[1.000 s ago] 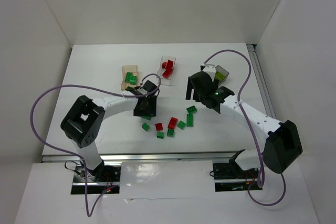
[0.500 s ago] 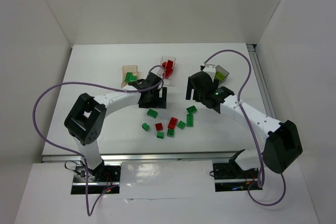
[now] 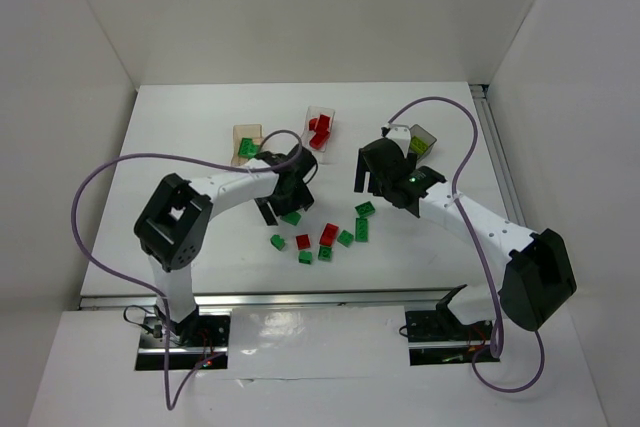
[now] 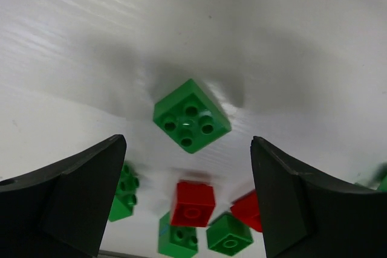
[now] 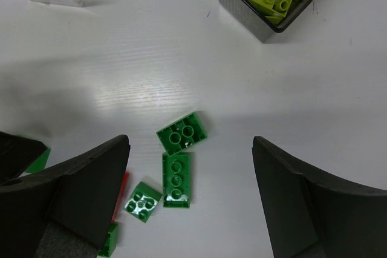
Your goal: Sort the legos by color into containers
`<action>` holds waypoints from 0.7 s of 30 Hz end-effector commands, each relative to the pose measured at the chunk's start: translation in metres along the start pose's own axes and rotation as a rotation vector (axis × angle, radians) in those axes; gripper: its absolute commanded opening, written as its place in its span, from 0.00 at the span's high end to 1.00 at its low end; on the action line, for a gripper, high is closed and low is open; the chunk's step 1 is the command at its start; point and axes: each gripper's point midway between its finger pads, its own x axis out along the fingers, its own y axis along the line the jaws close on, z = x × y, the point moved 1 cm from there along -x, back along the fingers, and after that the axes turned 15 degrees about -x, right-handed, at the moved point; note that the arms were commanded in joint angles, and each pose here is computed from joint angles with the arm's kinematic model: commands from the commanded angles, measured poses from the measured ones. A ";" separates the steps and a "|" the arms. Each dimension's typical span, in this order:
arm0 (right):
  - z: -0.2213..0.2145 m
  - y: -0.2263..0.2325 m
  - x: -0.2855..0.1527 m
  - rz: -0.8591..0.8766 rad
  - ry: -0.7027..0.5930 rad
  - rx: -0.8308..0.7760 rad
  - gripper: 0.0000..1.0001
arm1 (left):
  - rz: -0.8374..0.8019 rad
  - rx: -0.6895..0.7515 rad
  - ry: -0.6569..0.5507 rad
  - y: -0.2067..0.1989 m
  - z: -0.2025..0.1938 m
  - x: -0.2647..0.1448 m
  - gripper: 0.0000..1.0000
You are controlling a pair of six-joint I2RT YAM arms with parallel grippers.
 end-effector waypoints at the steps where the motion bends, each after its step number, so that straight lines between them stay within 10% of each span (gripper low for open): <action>1: 0.011 -0.001 -0.008 0.001 -0.051 0.012 0.10 | 0.100 -0.152 0.006 -0.004 -0.007 0.004 0.10; 10: 0.009 -0.004 -0.008 -0.013 -0.046 0.007 0.10 | 0.123 -0.173 -0.049 -0.017 0.000 0.021 0.34; 16: 0.007 -0.006 -0.008 -0.024 -0.041 0.003 0.10 | 0.082 -0.113 -0.074 -0.025 0.017 0.010 0.79; 21: 0.007 -0.005 -0.008 -0.016 -0.038 0.003 0.10 | 0.007 0.022 -0.147 -0.036 0.043 -0.018 0.83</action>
